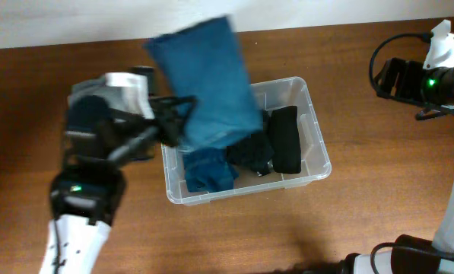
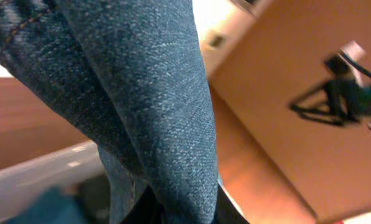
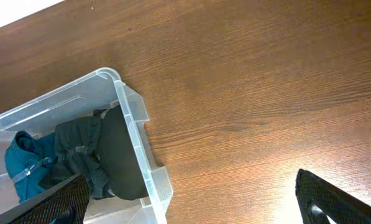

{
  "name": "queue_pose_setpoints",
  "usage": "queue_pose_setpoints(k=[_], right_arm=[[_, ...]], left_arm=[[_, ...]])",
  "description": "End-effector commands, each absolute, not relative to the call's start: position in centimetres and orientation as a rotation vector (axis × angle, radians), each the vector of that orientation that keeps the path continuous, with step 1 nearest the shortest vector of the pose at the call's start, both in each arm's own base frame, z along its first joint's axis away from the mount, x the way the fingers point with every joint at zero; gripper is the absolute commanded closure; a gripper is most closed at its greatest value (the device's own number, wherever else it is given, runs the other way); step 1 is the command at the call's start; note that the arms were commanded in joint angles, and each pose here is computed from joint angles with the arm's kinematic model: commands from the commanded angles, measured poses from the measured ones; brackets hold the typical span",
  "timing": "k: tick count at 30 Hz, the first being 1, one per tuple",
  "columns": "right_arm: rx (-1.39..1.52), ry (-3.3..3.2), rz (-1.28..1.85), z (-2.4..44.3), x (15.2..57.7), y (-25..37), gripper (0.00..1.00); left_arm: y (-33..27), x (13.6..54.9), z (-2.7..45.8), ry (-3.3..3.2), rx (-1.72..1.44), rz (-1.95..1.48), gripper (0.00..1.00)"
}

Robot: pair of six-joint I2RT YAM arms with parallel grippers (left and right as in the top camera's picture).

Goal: Pack container
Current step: 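Lay the dark blue denim over the garments in the box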

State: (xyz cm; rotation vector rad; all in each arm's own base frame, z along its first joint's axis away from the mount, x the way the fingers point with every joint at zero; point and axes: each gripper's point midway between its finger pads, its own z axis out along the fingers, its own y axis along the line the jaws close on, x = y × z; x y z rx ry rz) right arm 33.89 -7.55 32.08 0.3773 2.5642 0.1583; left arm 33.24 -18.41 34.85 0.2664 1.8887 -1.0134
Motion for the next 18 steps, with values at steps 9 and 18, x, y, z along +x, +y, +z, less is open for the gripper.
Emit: queue_pose_setpoints(k=[9,18], right_arm=[[0.383,2.54,0.171,32.8,33.8,-7.4,0.01],[0.382,2.541,0.171,32.8,33.9,-7.4,0.01]], left_arm=[[-30.8,33.5,29.0,2.059,0.258,-1.118,0.99],[-33.9,33.5,22.7,2.272,0.116,-1.179,0.99]])
